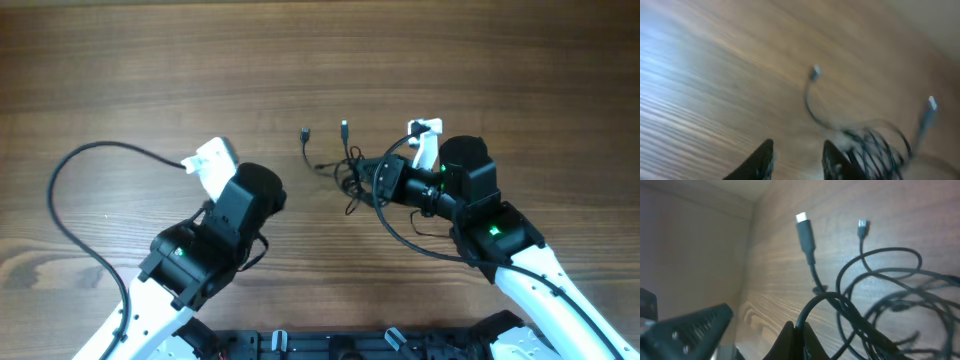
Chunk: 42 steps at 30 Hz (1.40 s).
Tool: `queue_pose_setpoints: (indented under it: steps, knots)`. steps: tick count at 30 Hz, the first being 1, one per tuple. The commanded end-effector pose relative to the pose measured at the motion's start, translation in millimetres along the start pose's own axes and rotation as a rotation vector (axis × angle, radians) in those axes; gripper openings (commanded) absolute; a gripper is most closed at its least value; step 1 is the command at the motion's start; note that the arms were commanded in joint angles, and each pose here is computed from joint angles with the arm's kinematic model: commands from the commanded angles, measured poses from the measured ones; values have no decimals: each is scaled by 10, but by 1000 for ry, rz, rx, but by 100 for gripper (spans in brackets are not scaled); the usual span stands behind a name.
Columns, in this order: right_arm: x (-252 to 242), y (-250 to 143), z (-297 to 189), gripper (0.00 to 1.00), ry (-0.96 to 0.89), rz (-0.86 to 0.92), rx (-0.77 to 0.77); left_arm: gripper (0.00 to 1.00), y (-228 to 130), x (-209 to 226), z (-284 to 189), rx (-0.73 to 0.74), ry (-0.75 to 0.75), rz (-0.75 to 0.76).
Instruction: Untangle cables
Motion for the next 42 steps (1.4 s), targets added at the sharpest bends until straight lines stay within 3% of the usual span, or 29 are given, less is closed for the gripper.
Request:
queue_pose_setpoints:
  steps: [1,4,5,7,9,12,16,18,22,26,32,35,42]
  knots:
    - [48,39,-53,5,54,155,56,36,-197,-224,-46,222,-248,195]
    - [234,138,-89,9,171,171,41,38,-218,-353,-92,249,-381,295]
    - [258,152,-93,12,183,273,44,38,-212,-362,-97,243,-389,300]
    - [237,157,-88,4,164,628,64,38,-203,-372,-99,238,-395,299]
    - [155,147,-76,4,110,875,50,37,-199,-377,-99,235,-397,298]
    - [137,128,-74,4,92,1042,68,37,-200,-378,-97,233,-398,308]
    - [128,90,-74,4,73,1148,103,51,-220,-384,-44,219,-404,458]
    - [107,103,-79,4,68,1162,90,63,-250,-393,30,240,-388,468]
    - [48,157,-113,4,62,1184,70,66,-352,-395,249,309,-332,486]
    - [18,185,-133,4,60,1194,61,97,-455,-400,418,325,-296,657]
    - [-97,259,-189,4,40,1237,16,95,-361,-346,438,137,-75,796]
    - [-156,306,-226,4,36,1251,-10,88,-447,-408,389,117,-73,838]
    - [-186,364,-262,4,48,1262,-31,90,-729,-360,448,75,-46,846]
Point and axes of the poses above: each gripper's point midway between its finger pads, its own z axis out along the fingers, its own x axis along the line the jaws close on, y = z × x, the point moved 8 cm from there along -z, back along the fingers, and after that the axes turned 4 degrees about z, right-handed, at the moved point
